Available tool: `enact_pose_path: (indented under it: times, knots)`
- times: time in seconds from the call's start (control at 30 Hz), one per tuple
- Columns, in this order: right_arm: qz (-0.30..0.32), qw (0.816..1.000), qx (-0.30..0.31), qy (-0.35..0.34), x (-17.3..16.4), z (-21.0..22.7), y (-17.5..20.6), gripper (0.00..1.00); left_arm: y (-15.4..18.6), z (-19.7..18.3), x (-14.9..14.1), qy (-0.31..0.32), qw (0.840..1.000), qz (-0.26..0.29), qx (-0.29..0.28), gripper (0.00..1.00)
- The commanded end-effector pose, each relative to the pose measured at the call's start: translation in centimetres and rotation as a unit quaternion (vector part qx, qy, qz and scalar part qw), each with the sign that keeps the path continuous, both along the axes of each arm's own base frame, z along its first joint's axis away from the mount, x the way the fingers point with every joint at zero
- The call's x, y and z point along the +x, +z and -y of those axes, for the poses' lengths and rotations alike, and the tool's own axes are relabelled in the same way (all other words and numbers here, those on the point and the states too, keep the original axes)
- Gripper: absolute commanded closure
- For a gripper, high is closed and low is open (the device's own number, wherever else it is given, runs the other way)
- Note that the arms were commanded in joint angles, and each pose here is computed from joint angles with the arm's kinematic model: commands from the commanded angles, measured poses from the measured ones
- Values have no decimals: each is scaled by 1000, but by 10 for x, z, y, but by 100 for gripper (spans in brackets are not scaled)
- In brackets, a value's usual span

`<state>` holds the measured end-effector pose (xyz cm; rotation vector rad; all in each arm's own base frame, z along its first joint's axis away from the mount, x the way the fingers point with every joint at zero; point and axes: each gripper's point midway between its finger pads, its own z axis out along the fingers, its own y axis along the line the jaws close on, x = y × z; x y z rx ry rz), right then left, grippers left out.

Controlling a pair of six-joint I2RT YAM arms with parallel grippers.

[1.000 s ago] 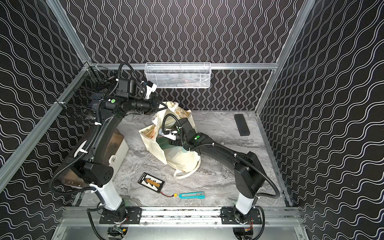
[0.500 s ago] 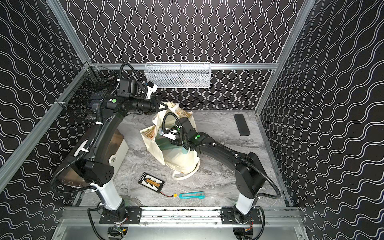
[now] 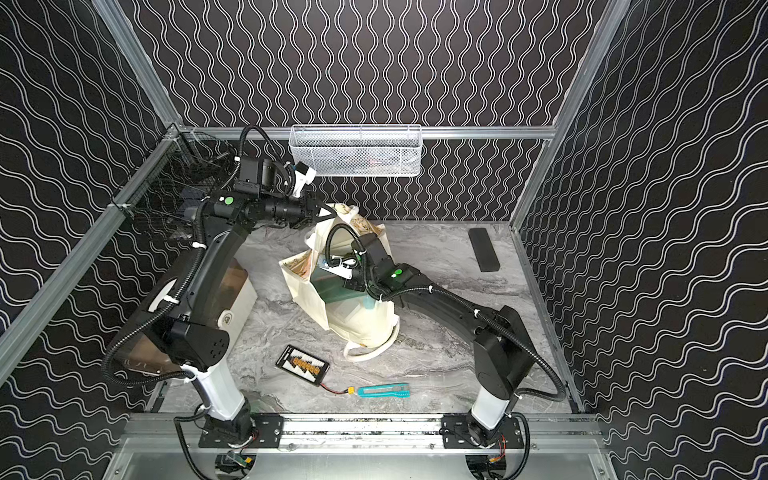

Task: Take out the pencil case from the canvas bag
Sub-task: Pick up the pencil case from the canvas bag.

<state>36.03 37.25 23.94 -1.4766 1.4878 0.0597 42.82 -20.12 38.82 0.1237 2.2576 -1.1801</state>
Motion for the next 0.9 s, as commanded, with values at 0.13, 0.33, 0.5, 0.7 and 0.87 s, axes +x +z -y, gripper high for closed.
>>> enact_pose_path:
  times: [0.13, 0.33, 0.5, 0.7, 0.87]
  knots:
    - [21, 998, 53, -3, -16, 11, 45, 82, 24, 9, 7, -26, 998, 60, -27, 100]
    - [16, 996, 82, -12, -34, 28, 61, 85, 21, 7, 12, -11, 998, 58, -22, 100]
    - [15, 993, 113, -35, -46, 47, 74, 90, 18, 2, 17, 7, 998, 57, -11, 100]
    - [4, 984, 169, -55, -64, 67, 96, 96, 14, -7, 23, 40, 997, 60, 9, 100]
    - [-19, 972, 221, -82, -81, 88, 109, 100, 11, -19, 26, 73, 995, 62, 38, 100]
